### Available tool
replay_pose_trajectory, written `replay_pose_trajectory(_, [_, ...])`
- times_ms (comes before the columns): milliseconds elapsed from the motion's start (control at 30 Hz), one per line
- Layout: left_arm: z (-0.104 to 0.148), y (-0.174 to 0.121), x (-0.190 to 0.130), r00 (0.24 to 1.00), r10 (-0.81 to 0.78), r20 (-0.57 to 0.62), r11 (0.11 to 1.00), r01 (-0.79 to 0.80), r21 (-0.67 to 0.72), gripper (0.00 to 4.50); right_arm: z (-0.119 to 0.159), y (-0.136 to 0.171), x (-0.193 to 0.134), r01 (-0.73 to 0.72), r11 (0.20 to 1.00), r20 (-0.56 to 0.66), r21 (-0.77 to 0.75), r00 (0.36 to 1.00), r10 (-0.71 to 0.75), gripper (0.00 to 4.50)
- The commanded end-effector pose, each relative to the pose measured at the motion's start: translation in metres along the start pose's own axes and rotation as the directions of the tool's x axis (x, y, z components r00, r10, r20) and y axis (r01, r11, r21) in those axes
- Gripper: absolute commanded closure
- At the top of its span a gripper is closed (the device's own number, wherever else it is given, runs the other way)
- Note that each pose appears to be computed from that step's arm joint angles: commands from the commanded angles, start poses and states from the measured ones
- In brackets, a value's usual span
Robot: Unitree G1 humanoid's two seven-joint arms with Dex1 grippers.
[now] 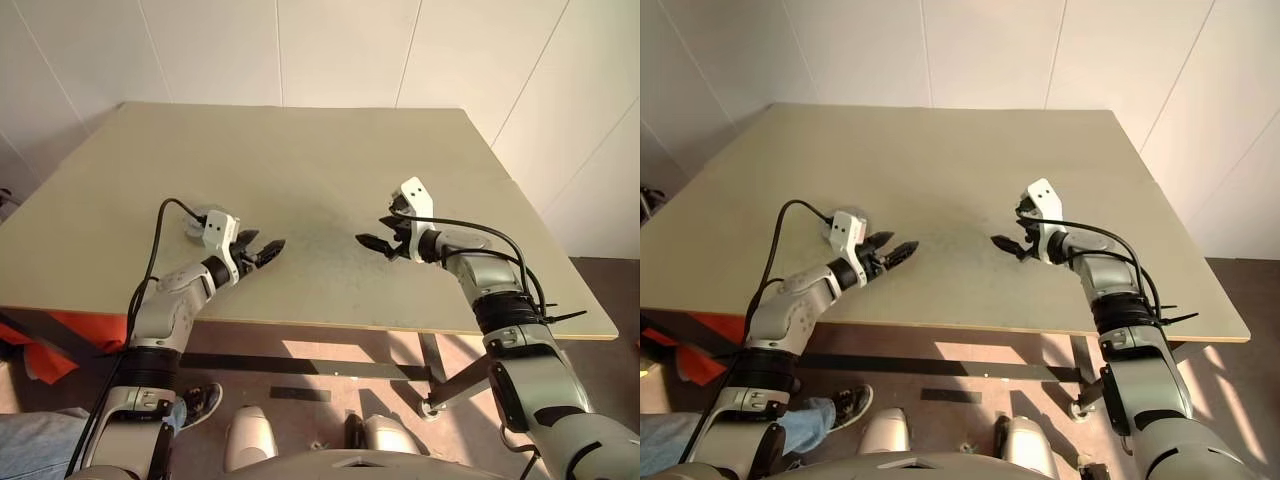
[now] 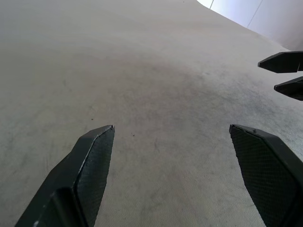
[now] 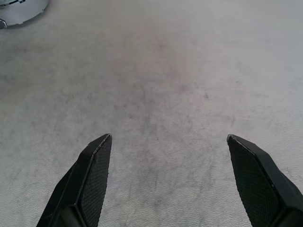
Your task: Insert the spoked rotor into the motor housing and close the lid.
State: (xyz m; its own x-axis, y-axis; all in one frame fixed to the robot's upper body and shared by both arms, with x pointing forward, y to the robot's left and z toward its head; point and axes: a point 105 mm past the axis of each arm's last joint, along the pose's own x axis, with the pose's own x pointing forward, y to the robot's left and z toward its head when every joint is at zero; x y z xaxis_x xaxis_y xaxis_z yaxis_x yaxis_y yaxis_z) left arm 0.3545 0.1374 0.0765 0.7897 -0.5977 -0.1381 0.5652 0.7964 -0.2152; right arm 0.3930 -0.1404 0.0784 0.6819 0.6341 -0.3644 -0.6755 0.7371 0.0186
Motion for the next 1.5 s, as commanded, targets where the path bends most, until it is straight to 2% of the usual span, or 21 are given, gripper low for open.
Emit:
replay_pose_trajectory(33, [0.0146, -0.0018, 0.0017, 0.999, -0.011, 0.048, 0.999, 0.009, 0.035, 0.41, 0.0233, -0.0014, 0.0008, 0.007, 0.999, 0.060, -0.047, 0.998, -0.004, 0.13])
replay_pose_trajectory(1500, [0.0149, -0.0040, 0.0055, 0.999, -0.023, 0.045, 0.999, 0.021, 0.039, 0.41, 0.0230, -0.0051, 0.0008, 0.033, 0.998, 0.061, -0.045, 0.998, -0.031, 0.13])
